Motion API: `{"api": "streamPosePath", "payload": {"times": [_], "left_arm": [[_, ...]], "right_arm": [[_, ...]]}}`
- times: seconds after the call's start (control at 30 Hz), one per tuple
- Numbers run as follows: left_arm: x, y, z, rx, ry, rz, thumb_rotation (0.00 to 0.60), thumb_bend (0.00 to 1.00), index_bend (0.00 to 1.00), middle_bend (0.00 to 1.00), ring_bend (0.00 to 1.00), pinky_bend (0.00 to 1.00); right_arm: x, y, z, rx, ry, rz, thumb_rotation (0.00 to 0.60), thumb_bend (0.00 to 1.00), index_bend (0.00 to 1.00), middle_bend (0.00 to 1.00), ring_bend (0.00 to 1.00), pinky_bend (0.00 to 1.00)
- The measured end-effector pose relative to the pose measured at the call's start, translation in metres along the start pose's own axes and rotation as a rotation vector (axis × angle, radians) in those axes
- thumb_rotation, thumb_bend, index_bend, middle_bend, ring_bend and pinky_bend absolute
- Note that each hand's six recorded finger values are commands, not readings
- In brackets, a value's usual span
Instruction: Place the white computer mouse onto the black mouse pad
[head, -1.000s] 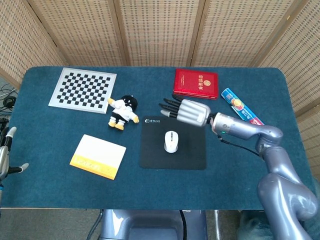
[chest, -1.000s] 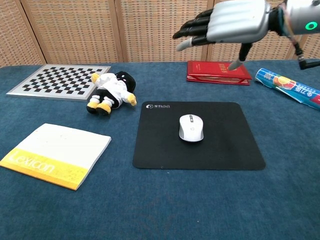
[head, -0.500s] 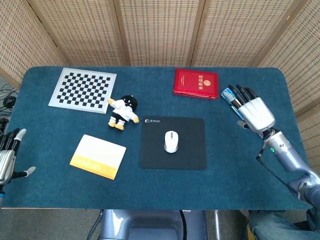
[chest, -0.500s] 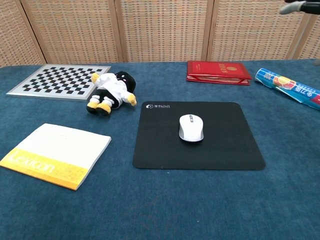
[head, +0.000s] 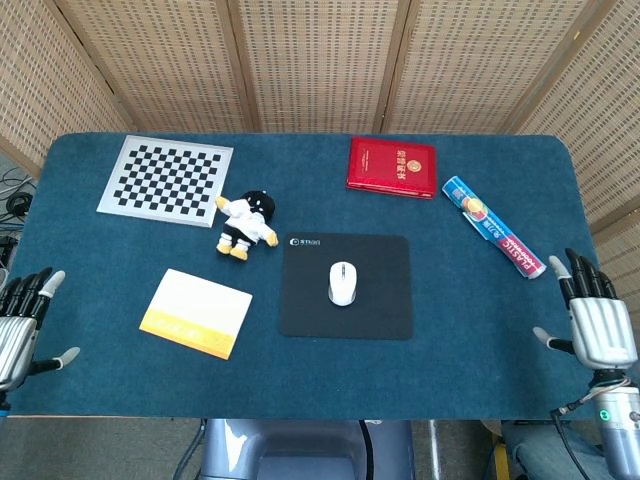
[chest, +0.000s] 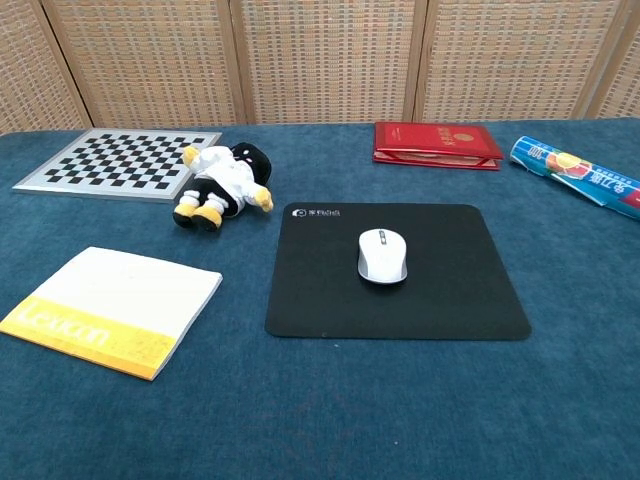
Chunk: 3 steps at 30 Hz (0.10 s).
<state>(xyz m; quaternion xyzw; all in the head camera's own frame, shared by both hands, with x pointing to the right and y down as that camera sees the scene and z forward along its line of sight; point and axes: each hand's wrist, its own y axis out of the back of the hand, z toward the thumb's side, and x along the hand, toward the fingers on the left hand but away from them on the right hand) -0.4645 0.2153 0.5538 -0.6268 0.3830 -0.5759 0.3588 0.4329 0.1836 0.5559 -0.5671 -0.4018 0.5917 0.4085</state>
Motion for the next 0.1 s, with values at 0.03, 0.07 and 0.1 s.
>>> {"api": "streamPosePath", "payload": {"times": [0.03,0.07,0.1], "left_arm": [[-0.0002,-0.0003,0.0008,0.0,-0.004,-0.001,0.6,0.0,0.0,0.0,0.0,0.0],[-0.0005,-0.0003,0.0019,-0.001,-0.009,0.0,0.6,0.0,0.0,0.0,0.0,0.0],[-0.0008,-0.0002,0.0027,-0.002,-0.013,0.002,0.6,0.0,0.0,0.0,0.0,0.0]], "right_arm": [[0.0032,0.0007,-0.0007,-0.004,-0.004,-0.004,0.6,0.0,0.0,0.0,0.0,0.13],[0.0068,0.0014,-0.0011,-0.012,-0.008,-0.008,0.6,0.0,0.0,0.0,0.0,0.12],[0.0088,0.0018,-0.0013,-0.019,-0.01,-0.01,0.6,0.0,0.0,0.0,0.0,0.12]]}}
